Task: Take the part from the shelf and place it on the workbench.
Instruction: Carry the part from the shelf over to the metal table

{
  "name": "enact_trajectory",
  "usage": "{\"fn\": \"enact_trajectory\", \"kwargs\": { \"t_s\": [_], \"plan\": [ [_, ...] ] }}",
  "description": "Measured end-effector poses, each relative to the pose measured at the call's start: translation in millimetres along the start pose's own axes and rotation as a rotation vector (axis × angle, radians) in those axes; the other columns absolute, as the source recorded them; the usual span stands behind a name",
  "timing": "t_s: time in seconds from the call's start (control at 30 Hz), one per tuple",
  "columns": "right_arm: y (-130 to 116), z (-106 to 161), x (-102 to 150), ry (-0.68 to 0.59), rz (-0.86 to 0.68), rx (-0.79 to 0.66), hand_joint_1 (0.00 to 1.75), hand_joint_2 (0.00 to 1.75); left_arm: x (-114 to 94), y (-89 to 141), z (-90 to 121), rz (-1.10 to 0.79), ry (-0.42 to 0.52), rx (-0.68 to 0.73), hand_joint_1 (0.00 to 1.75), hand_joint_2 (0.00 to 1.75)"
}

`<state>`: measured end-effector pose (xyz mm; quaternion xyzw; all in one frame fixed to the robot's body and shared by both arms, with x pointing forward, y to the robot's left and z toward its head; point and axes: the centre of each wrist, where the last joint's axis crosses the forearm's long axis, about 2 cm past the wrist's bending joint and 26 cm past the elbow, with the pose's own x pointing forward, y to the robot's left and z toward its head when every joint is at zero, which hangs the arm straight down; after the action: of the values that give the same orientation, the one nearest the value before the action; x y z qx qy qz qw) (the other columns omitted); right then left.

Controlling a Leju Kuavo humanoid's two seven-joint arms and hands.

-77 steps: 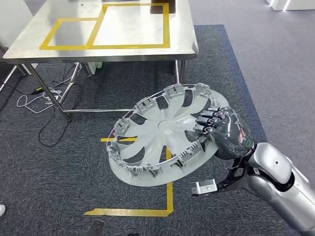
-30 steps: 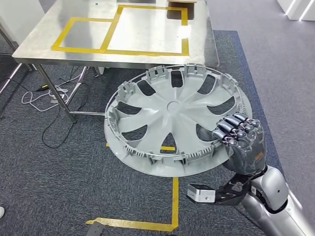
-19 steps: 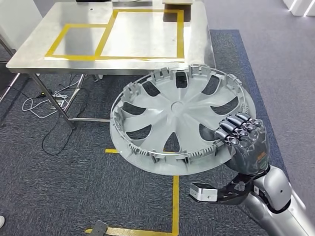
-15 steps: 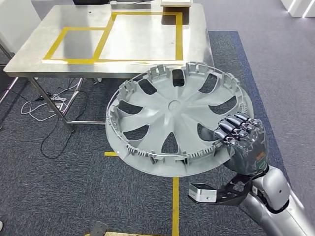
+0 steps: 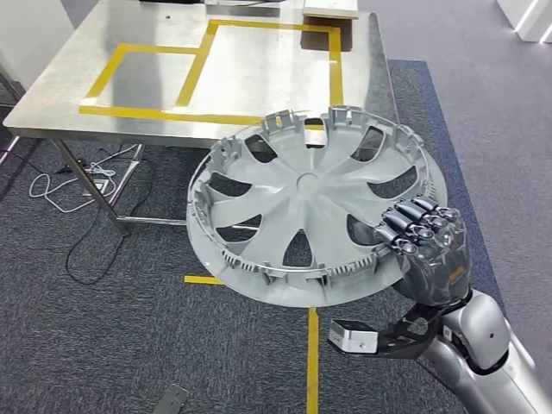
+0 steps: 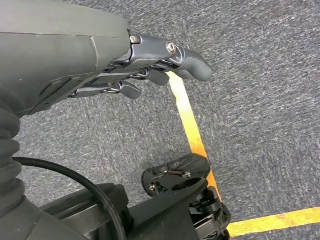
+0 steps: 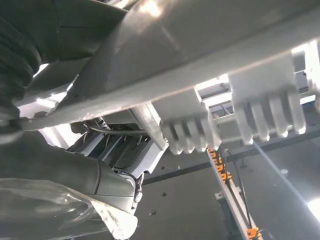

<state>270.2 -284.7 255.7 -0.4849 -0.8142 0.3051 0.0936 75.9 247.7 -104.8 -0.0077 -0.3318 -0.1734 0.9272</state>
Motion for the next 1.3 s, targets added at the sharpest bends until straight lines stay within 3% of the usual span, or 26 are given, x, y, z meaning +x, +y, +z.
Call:
{"fn": "enact_trajectory", "kwargs": {
  "t_s": [1.3],
  "plan": [
    [19.4, -13.3, 3.6, -0.033, 0.0, 0.105, 1.75, 1.75, 8.6, -5.2, -3.7, -0.018, -0.003, -0.03, 0.0, 1.75]
  ]
}}
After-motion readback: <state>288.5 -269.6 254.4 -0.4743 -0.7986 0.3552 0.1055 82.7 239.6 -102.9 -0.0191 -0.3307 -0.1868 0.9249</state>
